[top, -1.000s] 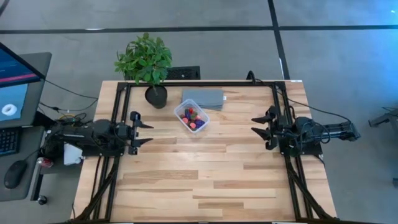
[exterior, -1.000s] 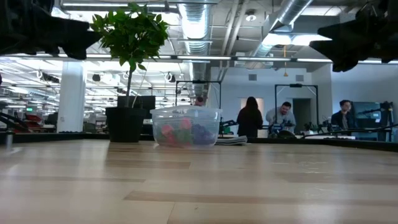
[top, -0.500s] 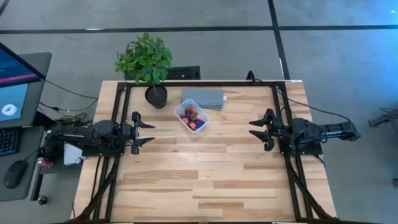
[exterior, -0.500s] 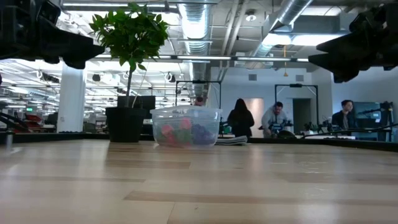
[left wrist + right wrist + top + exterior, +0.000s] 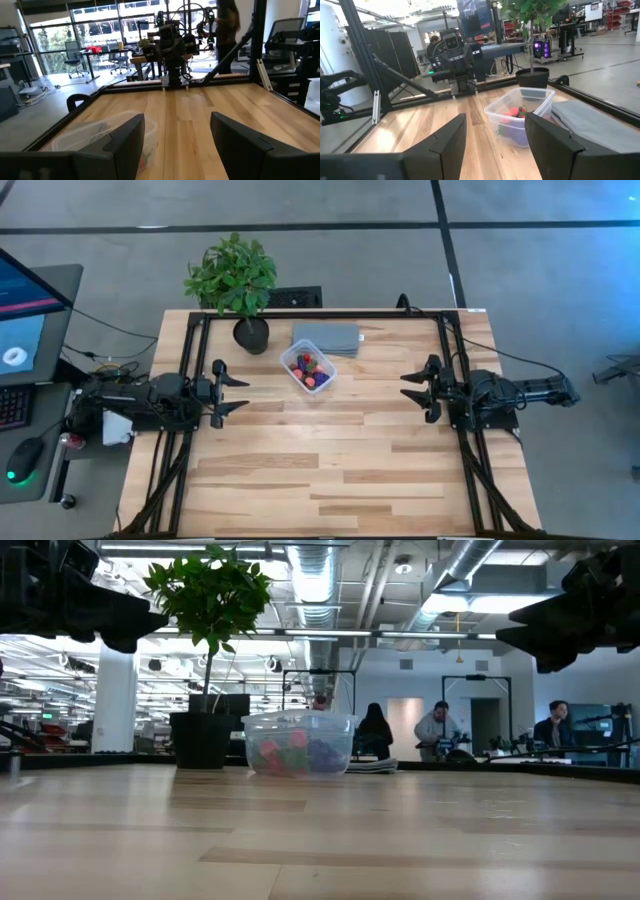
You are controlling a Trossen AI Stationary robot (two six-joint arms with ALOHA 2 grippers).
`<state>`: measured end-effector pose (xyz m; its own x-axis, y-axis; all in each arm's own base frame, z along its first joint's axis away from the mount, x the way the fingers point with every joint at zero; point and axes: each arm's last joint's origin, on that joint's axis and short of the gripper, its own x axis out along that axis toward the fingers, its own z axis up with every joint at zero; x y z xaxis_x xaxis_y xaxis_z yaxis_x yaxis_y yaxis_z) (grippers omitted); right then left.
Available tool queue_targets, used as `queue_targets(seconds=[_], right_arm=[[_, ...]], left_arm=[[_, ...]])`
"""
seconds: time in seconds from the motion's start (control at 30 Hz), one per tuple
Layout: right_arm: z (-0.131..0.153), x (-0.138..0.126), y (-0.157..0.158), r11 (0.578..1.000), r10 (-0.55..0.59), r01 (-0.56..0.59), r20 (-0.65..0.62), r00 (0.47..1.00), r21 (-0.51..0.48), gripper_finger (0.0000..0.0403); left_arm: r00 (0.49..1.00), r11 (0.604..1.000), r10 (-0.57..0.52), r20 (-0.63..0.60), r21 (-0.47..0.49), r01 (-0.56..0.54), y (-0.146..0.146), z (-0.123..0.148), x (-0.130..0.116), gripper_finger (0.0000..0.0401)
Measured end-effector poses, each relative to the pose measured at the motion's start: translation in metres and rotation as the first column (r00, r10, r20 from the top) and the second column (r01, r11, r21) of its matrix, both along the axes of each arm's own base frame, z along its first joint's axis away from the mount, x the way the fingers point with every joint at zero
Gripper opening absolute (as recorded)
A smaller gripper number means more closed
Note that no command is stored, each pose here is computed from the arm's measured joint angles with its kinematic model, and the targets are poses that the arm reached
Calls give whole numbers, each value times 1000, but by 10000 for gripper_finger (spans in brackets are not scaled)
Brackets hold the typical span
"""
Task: Pick and placing Produce into tupperware
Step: Return to Home Position
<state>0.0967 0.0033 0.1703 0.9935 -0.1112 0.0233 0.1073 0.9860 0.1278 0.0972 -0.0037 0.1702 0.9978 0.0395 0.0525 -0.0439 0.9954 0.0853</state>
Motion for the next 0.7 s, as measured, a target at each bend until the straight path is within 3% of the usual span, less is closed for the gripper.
queue_targets(seconds=[0.7], right_arm=[[0, 0, 0, 1000, 0, 0, -1, 1000, 0, 225]], left_arm=[[1000, 1000, 1, 1, -8, -1, 0, 0, 0, 219]])
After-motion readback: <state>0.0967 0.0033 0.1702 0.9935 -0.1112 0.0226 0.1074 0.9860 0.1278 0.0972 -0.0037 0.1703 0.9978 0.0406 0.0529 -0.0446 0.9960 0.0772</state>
